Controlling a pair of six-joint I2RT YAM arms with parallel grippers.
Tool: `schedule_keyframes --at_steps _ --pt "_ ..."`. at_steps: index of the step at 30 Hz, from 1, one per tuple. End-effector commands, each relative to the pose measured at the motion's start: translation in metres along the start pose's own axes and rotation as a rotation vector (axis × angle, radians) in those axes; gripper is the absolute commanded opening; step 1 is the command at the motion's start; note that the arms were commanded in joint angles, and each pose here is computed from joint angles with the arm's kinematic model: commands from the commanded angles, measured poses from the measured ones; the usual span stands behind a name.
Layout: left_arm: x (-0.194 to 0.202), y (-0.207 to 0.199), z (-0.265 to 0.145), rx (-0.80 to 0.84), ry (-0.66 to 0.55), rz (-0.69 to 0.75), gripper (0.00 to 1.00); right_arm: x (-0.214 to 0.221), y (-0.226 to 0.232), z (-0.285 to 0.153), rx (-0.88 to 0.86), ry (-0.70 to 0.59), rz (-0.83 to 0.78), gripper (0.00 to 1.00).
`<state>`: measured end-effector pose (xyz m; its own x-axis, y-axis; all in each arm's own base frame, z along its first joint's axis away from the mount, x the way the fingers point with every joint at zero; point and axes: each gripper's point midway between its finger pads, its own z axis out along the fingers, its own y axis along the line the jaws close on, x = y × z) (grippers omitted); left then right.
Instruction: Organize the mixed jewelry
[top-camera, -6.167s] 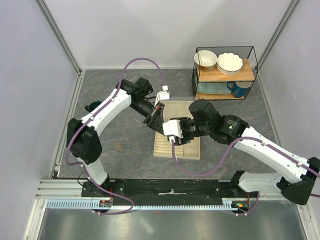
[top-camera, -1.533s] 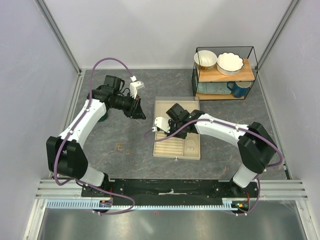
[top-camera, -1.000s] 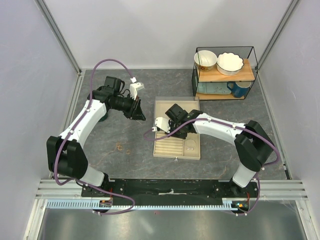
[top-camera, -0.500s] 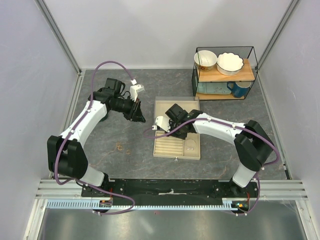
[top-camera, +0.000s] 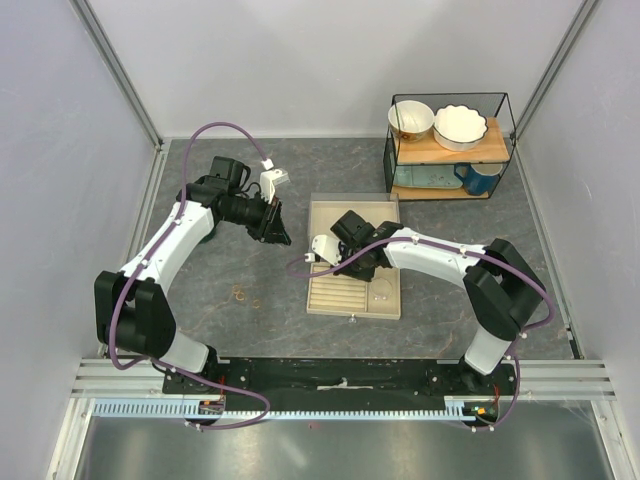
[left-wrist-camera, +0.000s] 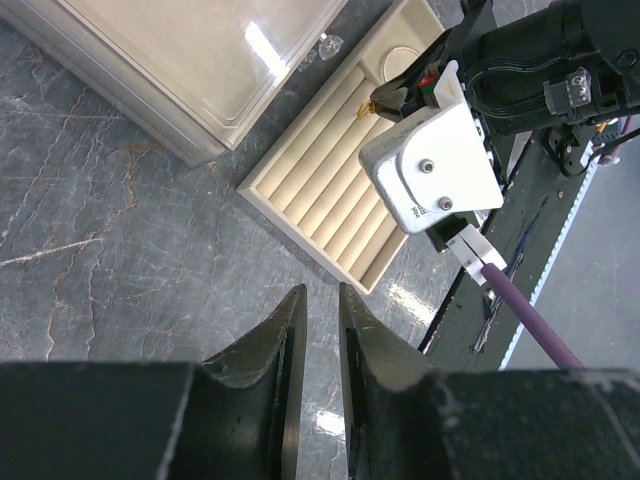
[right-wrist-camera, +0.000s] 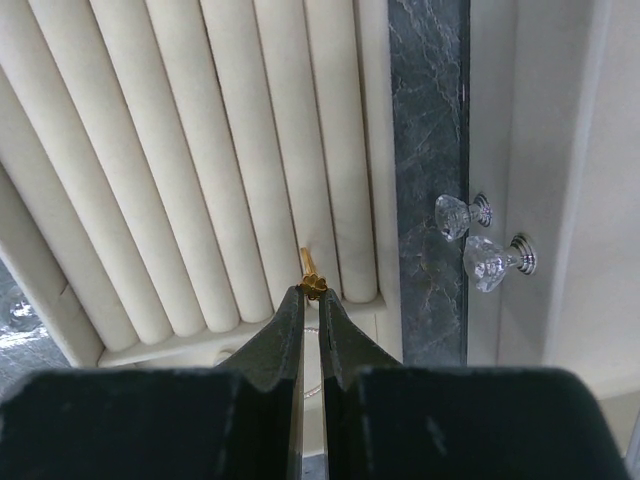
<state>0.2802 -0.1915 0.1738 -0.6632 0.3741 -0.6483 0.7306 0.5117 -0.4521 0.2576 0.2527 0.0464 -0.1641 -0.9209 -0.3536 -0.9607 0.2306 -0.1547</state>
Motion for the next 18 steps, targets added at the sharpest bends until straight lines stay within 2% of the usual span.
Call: schedule_keyframes --at_steps 1,18 --pt "-0.0080 -0.0027 -0.0061 -0.008 -0.040 0.047 0.26 -0.0006 0.0002 0.0051 0.001 -0.009 0.015 0.00" --pt "-0.0058 -0.0019 -0.0064 -0.010 -0.040 0.049 0.25 0.0016 0.0032 0.0110 -0.014 0.000 0.028 0.00"
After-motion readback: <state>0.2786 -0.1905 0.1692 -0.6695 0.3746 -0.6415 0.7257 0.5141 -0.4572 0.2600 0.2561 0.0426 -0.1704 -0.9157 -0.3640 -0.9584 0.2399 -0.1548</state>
